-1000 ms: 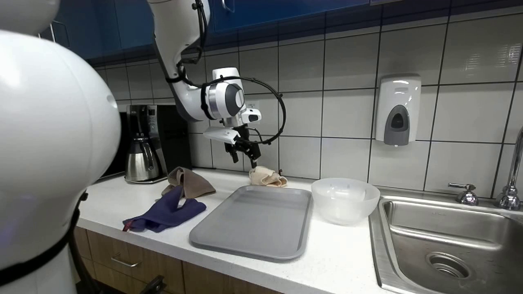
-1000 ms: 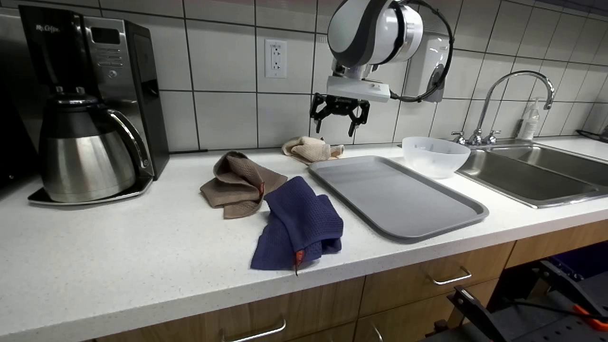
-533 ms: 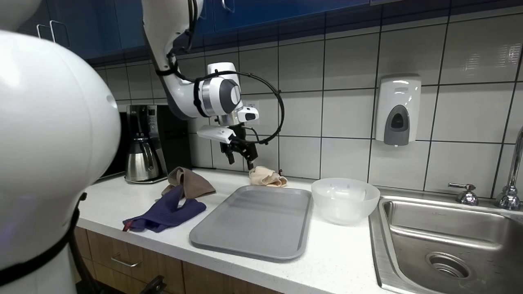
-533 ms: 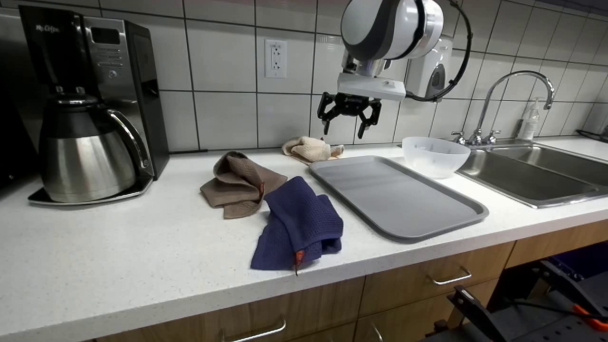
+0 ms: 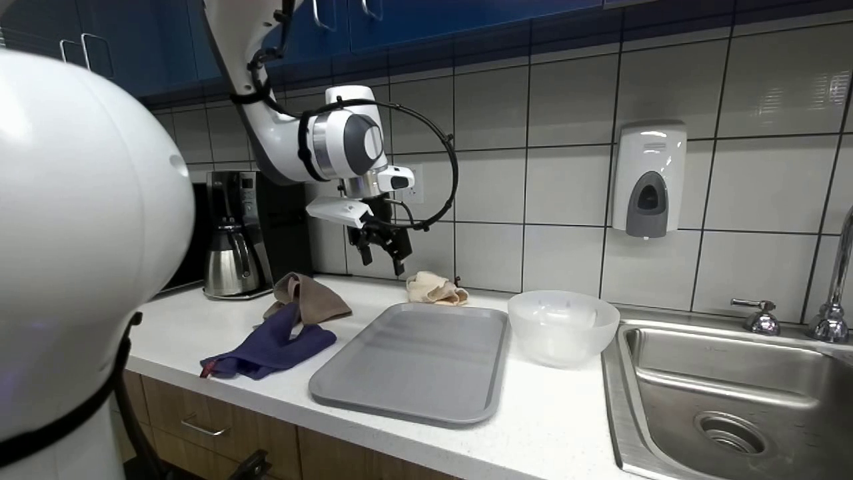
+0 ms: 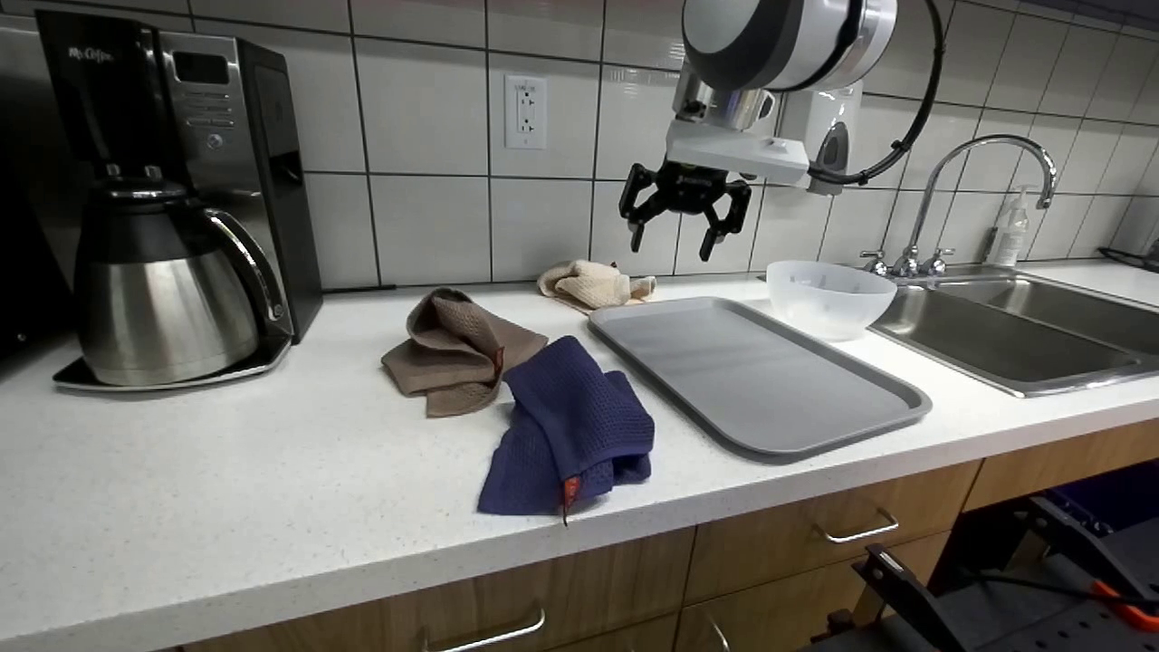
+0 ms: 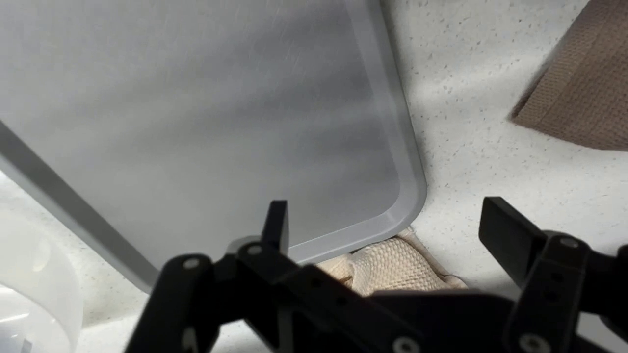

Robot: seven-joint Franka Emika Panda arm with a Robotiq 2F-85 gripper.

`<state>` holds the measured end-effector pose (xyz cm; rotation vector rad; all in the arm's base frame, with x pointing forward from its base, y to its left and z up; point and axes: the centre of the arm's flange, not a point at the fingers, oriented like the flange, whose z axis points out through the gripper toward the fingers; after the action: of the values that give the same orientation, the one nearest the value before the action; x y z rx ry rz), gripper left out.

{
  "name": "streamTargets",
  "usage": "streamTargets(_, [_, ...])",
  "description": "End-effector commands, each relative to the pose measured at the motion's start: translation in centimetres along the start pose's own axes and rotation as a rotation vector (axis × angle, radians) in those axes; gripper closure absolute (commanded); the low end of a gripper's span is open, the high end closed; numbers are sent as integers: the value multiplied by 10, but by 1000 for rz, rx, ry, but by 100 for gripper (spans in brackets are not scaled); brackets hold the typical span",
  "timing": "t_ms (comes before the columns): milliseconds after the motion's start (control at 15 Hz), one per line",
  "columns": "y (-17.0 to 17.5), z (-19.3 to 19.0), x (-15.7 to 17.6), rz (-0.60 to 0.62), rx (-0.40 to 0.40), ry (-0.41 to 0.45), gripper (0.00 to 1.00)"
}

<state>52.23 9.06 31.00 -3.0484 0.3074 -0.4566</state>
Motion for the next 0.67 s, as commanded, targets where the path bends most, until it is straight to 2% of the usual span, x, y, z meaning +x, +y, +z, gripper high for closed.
streamTargets(0, [4,-29,-23,-3,23,16,0])
streamTargets(333, [1,-43,-36,-23,31,20,0])
streamTargets(400, [1,-43,-38,-19,35,12,0])
streamTargets(467, [-5,-29,-27,-23,26,14,0])
streamTargets(600, [-5,-31,-31,-23,27,13,0])
